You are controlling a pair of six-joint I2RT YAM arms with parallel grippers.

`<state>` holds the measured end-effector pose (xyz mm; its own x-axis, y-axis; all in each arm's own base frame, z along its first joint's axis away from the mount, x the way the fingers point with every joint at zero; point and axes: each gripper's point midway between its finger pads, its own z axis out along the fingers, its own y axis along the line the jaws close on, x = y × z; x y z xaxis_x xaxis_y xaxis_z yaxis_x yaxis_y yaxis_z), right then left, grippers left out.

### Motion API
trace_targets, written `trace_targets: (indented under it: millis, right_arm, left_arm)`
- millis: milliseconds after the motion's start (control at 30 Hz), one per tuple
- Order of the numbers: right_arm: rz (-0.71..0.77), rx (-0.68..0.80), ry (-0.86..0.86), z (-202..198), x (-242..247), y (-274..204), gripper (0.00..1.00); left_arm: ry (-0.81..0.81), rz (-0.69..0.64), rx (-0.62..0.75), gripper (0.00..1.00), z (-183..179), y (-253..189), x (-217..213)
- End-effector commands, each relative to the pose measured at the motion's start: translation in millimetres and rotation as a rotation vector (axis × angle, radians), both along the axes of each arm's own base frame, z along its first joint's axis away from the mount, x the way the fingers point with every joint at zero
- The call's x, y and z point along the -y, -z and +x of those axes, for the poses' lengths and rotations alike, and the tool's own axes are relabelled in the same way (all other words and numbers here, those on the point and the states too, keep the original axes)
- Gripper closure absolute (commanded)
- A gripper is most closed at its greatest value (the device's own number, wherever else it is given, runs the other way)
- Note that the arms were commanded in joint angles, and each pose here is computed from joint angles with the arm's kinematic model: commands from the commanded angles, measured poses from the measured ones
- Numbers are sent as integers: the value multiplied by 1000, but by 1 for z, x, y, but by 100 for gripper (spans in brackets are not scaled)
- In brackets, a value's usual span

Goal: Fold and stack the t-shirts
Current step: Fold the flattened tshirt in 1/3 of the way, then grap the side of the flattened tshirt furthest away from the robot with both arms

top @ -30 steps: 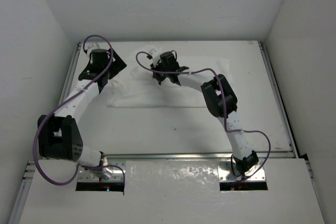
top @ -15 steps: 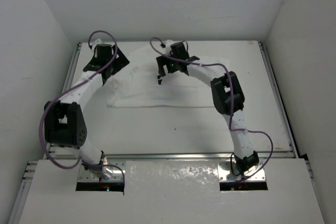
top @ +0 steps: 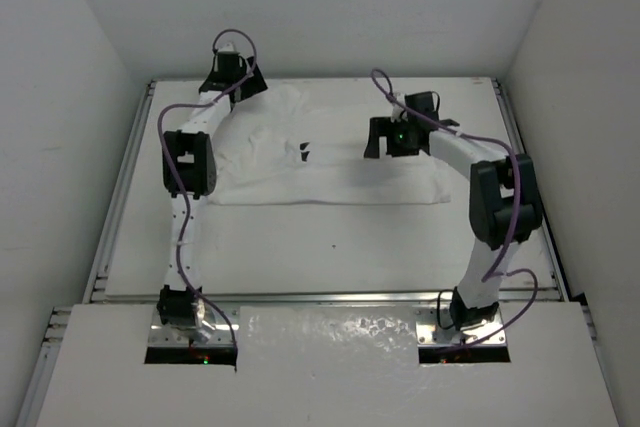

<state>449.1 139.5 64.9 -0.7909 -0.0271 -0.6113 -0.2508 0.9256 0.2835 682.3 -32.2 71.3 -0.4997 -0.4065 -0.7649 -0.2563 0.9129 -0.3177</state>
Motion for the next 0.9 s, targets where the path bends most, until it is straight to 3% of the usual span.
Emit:
trace_targets:
  millis: [0, 67, 133, 300, 467, 600, 633, 667, 767, 867]
  right_arm:
    - [161, 46, -119, -36, -36, -32, 9]
    - [204, 37, -129, -53, -41, -29, 9]
    - [219, 89, -137, -57, -42, -43, 9]
    - [155, 100, -70, -58, -23, -45, 9]
    - [143, 116, -33, -56, -12, -52, 9]
    - [150, 135, -26, -55, -10, -60, 9]
    - [157, 143, -26, -55, -10, -62, 9]
    - [164, 152, -32, -58, -12, -65, 9]
    - [159, 156, -29, -59, -10, -64, 9]
    - [150, 139, -12, -55, -4, -57, 9]
  left_arm:
    - [52, 7, 204, 4, 35, -37, -9]
    - [70, -14, 262, 4, 48, -53, -4]
    - [78, -39, 245, 4, 53, -33, 0]
    - [138, -85, 177, 16, 46, 14, 14]
    - [262, -133, 142, 19, 35, 18, 43]
    - [196, -112, 67, 27, 21, 28, 33]
    - [180, -118, 38, 36, 18, 38, 32]
    - [173, -139, 46, 54, 21, 34, 32]
    - [167, -181, -4, 69, 15, 56, 36]
    - [190, -203, -7, 72, 4, 54, 41]
